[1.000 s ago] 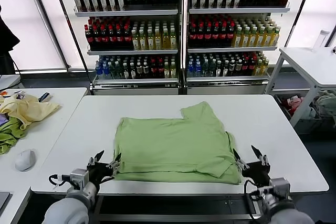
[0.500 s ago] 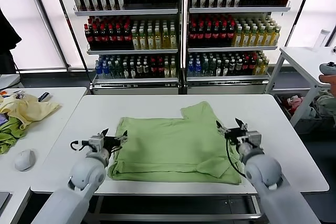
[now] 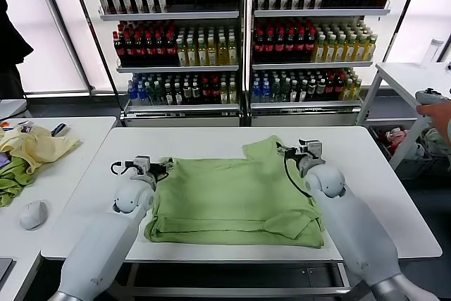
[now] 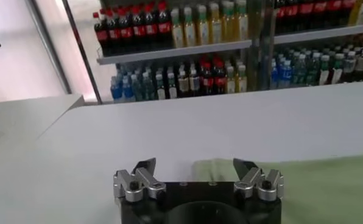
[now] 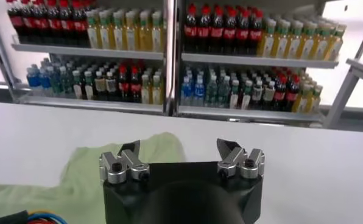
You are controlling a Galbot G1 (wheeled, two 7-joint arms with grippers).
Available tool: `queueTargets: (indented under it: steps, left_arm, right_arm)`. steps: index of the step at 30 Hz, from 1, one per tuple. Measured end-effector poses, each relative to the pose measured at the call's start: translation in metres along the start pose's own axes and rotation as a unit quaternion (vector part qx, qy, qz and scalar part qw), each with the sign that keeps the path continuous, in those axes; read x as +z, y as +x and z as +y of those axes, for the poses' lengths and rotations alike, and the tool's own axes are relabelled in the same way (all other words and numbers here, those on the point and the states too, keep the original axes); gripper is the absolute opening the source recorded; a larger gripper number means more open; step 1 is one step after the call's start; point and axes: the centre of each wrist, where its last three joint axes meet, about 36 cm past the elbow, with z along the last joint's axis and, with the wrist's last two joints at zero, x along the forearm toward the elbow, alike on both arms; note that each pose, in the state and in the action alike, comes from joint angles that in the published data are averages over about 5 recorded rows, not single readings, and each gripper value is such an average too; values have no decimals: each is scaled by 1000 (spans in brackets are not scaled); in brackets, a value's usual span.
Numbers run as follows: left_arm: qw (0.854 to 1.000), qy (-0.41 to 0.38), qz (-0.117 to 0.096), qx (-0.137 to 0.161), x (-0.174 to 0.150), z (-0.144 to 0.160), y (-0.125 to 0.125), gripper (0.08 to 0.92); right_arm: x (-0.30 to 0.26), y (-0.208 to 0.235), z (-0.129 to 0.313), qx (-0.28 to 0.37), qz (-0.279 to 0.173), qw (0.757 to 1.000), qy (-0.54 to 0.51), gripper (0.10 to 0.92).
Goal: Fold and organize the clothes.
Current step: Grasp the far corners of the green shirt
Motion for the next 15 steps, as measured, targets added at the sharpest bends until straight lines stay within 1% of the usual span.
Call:
queueTargets:
  steps: [5,9,11,15]
  left_arm:
    - [1000,6,16,7,-2,2,-8,823]
    - [1000,9,22,17,-2,3,-11,808]
    - [999,10,24,22,-1,2,-11,777]
    - [999,12,27,33,0,2,-12,663]
  right_arm:
    - [3,-19,3,3,21,1000,-13,823]
    - [6,-30,6,0,36,999,-23,806]
    - [7,-34,8,-2,42,999,-26,767]
    - [10,-40,12,-9,52,998,-31,655]
